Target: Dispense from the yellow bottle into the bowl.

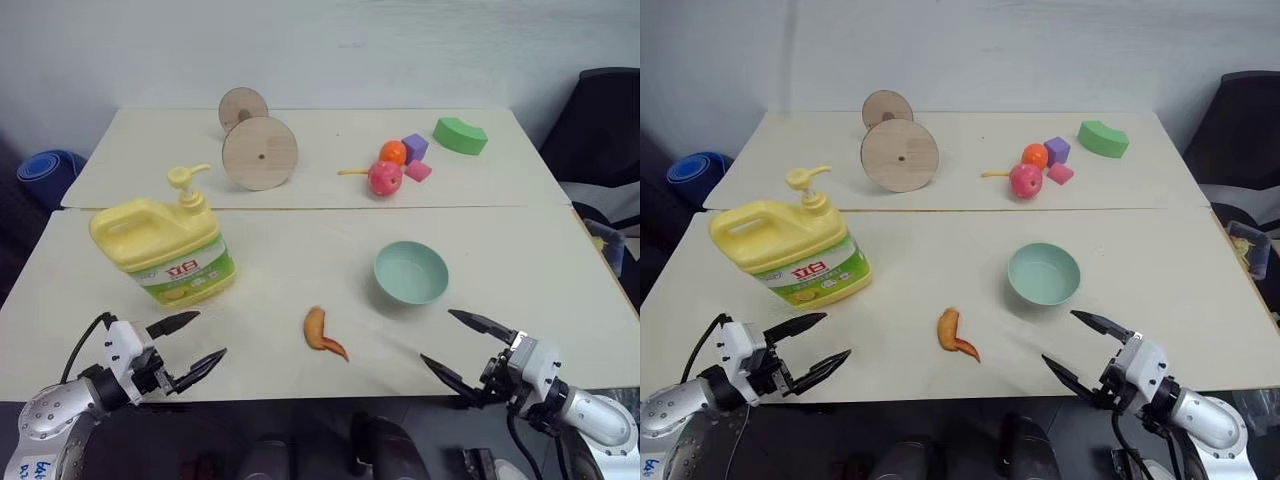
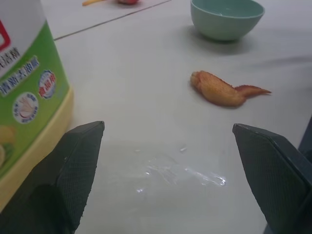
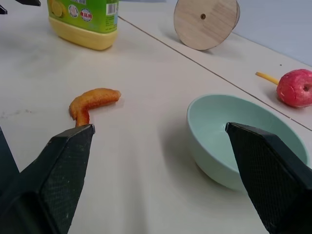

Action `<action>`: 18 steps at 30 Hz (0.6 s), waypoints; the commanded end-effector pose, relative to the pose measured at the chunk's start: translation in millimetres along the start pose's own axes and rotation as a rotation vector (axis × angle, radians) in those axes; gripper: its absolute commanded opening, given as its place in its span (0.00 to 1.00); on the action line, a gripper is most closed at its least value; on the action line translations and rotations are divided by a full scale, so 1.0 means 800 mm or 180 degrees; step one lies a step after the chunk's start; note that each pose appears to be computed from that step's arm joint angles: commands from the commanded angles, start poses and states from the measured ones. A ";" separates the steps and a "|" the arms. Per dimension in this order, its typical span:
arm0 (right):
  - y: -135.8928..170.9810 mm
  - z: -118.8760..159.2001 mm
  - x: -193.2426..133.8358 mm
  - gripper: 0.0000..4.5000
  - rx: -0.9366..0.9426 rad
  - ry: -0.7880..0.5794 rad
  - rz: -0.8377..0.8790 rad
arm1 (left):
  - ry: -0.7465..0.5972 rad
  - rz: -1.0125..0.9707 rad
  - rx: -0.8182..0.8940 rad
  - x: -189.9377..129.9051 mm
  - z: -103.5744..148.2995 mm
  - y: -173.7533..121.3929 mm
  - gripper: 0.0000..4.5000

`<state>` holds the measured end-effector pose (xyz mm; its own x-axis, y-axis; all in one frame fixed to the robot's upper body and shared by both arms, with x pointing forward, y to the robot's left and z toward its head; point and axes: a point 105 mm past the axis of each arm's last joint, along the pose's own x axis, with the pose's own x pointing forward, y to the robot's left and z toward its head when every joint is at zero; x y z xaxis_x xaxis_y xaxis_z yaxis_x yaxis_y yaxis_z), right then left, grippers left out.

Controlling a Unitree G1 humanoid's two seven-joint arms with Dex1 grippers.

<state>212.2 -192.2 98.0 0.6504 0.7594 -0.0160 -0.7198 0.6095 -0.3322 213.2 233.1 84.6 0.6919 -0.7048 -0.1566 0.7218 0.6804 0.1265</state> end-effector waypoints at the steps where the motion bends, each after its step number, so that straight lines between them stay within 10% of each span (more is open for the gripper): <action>1: -0.001 -0.003 0.001 1.00 0.0030 0.0087 0.0040 | -0.0013 0.0021 0.0205 -0.003 0.009 0.005 1.00; 18: 0.071 -0.023 0.190 1.00 0.0872 0.1217 0.0798 | -0.0103 -0.0863 -0.0298 -0.009 0.028 -0.031 1.00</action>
<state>269.0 -52.0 70.6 0.4385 0.8161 -0.3766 -0.8833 0.4687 -0.0127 194.5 223.7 95.8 0.5171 -0.8412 -0.1580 0.8510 0.5251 -0.0108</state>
